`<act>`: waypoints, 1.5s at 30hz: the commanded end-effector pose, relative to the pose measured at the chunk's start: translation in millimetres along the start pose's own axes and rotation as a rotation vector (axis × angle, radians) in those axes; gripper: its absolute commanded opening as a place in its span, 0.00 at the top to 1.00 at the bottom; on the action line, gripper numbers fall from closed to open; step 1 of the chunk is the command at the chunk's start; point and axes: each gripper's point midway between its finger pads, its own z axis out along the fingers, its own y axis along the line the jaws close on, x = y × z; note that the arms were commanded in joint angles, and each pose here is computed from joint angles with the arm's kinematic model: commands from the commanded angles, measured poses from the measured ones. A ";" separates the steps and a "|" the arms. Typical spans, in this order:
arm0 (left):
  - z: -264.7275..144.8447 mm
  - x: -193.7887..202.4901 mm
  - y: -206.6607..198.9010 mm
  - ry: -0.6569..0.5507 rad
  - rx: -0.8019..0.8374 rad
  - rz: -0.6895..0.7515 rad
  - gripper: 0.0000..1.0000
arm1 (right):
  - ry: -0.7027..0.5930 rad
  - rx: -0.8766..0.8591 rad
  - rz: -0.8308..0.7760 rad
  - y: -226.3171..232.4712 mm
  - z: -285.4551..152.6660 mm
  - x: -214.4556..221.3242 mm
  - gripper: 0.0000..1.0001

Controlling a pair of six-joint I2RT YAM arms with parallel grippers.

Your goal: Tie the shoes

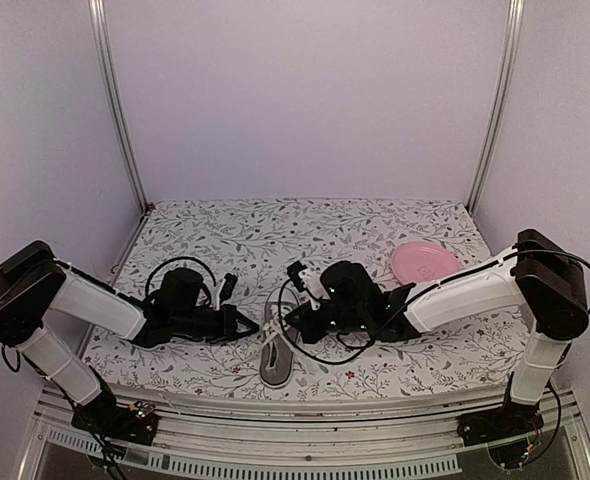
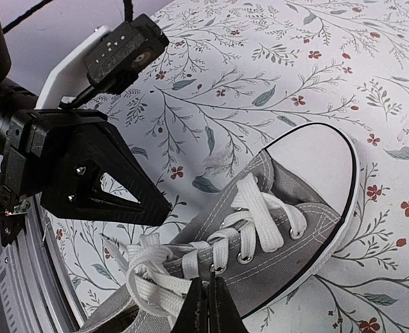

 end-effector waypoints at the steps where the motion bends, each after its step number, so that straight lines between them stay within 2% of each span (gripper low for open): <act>1: -4.8 -4.3 19.3 -0.039 -0.063 -0.039 1.00 | -0.039 -0.048 0.109 -1.0 -7.4 -9.2 0.98; 5: -9.8 -10.6 1.0 -0.071 0.032 -0.007 1.00 | -0.040 -0.082 0.136 -2.4 -9.5 -6.9 0.98; 8: -14.6 -15.5 -26.8 -0.094 0.133 0.062 0.83 | -0.041 -0.098 0.138 -0.1 -8.4 -7.8 0.98; 11: -15.2 -17.0 -41.9 -0.099 0.144 0.129 0.71 | -0.039 -0.107 0.141 1.3 -7.0 -7.2 0.98; 18: -20.2 -17.4 -51.4 -0.115 0.168 0.149 0.58 | -0.042 -0.122 0.146 3.7 -6.1 -8.2 0.98; 22: -17.6 -11.3 -56.1 -0.092 0.196 0.157 0.58 | -0.040 -0.121 0.146 3.5 -6.1 -7.5 0.98; 27: -11.2 -4.6 -55.0 -0.056 0.207 0.148 0.71 | -0.041 -0.125 0.146 4.1 -5.9 -8.0 0.98; 30: -5.8 -1.4 -52.5 -0.035 0.204 0.137 0.74 | -0.040 -0.125 0.148 4.2 -5.7 -8.0 0.98; 45: -0.5 2.6 -57.6 -0.021 0.243 0.129 0.64 | -0.034 -0.127 0.151 4.0 -4.5 -5.5 0.98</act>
